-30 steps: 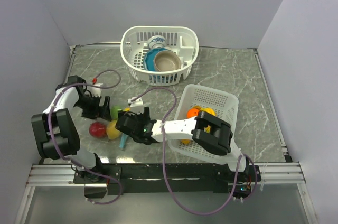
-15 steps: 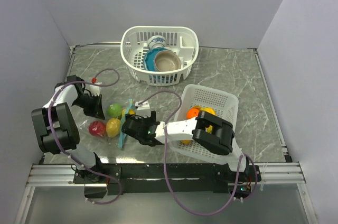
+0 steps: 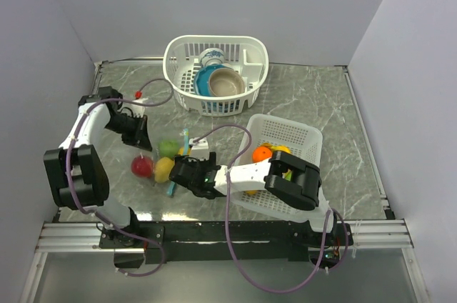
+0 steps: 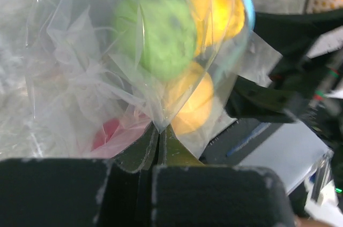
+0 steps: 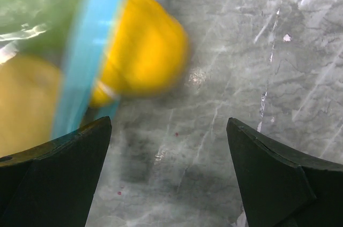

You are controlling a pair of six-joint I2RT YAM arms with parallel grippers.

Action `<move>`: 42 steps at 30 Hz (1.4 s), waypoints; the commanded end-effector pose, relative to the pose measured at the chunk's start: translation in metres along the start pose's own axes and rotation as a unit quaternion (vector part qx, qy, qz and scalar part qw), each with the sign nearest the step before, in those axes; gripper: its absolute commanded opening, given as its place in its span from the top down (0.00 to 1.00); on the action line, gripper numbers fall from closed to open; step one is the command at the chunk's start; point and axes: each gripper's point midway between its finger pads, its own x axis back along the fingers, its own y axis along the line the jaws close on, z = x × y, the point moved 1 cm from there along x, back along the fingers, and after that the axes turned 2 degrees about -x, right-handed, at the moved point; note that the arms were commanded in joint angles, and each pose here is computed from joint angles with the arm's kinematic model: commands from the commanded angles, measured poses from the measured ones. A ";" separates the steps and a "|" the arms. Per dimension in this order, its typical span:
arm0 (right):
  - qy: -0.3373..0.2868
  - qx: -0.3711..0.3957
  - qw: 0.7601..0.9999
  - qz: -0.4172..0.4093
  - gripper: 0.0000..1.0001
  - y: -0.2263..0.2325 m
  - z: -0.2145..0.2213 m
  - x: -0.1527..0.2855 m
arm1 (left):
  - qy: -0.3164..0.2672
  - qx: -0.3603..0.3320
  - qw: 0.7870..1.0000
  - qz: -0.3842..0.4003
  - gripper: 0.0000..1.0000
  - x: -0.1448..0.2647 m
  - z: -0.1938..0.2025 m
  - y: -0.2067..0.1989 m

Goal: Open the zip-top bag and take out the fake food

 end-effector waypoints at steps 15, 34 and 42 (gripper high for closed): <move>-0.039 -0.033 0.999 0.005 0.02 0.000 -0.038 -0.003 | 0.019 -0.069 0.996 -0.061 0.99 0.024 -0.006 -0.015; -0.141 -0.039 0.988 0.052 0.78 -0.043 -0.154 0.079 | 0.026 -0.067 0.992 -0.100 0.99 0.008 -0.002 0.012; -0.129 -0.125 0.970 0.164 0.76 -0.167 -0.140 0.110 | 0.009 -0.080 0.993 -0.090 0.99 0.022 -0.021 -0.010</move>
